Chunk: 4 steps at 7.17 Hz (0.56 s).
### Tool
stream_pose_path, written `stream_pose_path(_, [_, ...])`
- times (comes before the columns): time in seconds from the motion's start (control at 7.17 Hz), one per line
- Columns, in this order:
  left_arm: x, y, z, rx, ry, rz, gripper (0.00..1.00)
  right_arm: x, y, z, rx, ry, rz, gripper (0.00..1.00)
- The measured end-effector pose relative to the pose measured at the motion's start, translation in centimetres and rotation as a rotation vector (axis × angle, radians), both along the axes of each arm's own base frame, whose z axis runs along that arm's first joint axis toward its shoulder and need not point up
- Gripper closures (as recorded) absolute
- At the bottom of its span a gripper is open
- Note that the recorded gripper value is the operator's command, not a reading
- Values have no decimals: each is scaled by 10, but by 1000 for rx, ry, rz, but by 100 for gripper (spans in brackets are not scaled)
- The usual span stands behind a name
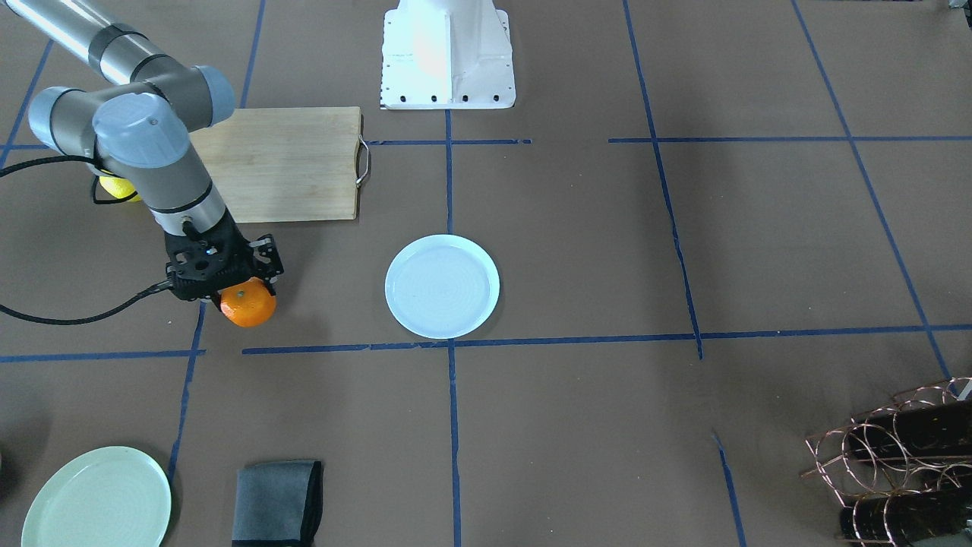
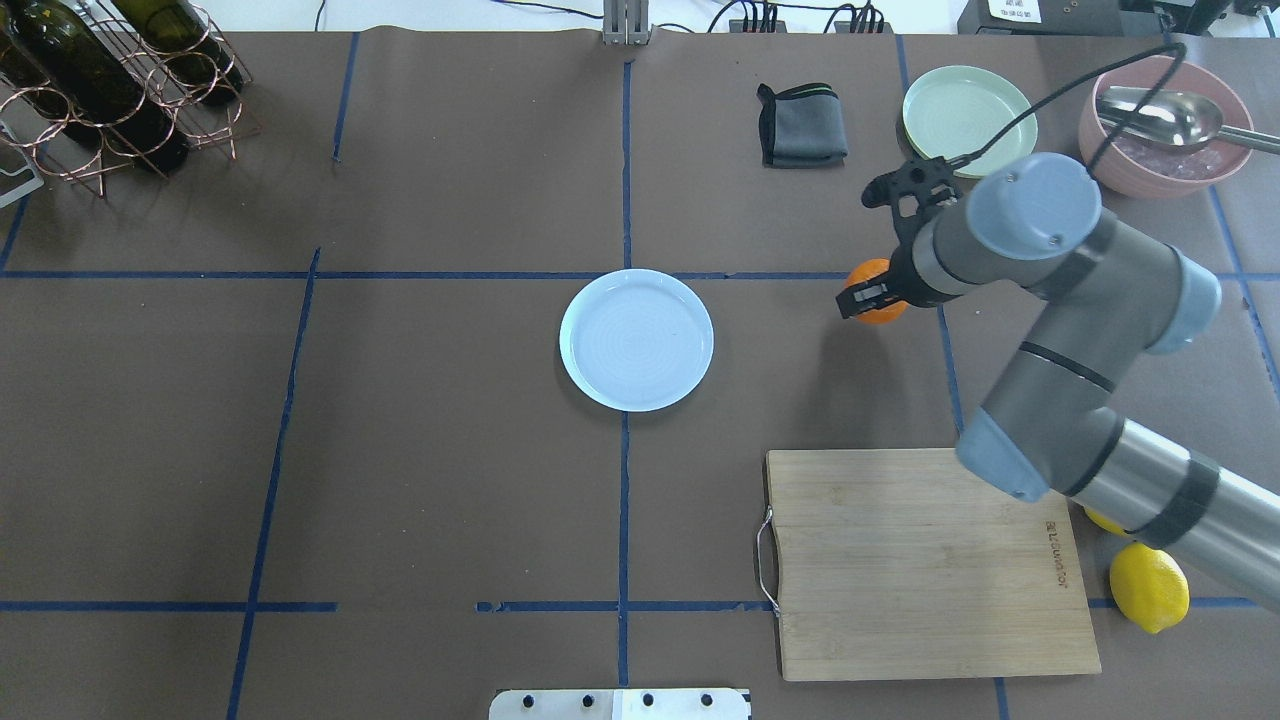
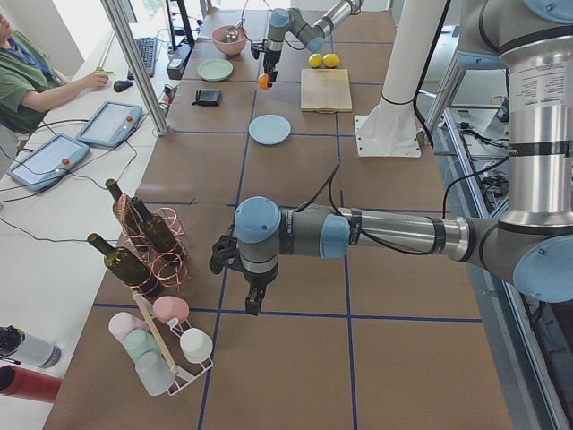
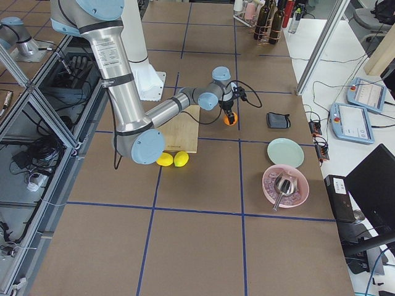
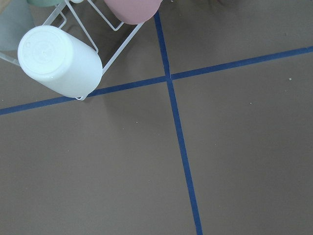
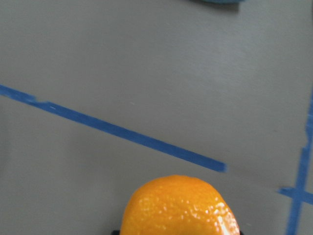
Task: Pick orange to plate
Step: 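Carry the orange with the right gripper over the white plate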
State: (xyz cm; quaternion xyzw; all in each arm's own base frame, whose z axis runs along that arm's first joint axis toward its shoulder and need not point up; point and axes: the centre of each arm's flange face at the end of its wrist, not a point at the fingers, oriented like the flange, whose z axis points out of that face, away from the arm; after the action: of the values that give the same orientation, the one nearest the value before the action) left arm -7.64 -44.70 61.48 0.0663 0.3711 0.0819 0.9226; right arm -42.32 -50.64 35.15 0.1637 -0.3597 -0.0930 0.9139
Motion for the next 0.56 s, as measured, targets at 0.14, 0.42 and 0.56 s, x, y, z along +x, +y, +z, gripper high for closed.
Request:
stream_pose_path(0.14, [0, 0, -1, 1, 0, 0, 0, -41, -3, -53, -37, 16, 41, 62])
stream_pose_path(0.42, [-1, 0, -3, 5, -1, -1, 0, -127, -5, -138, -101, 36, 112, 58])
stream_pose_path(0.56, [-1, -1, -4, 8, -1, -2, 0, -165, 4, -161, -114, 47, 135, 52])
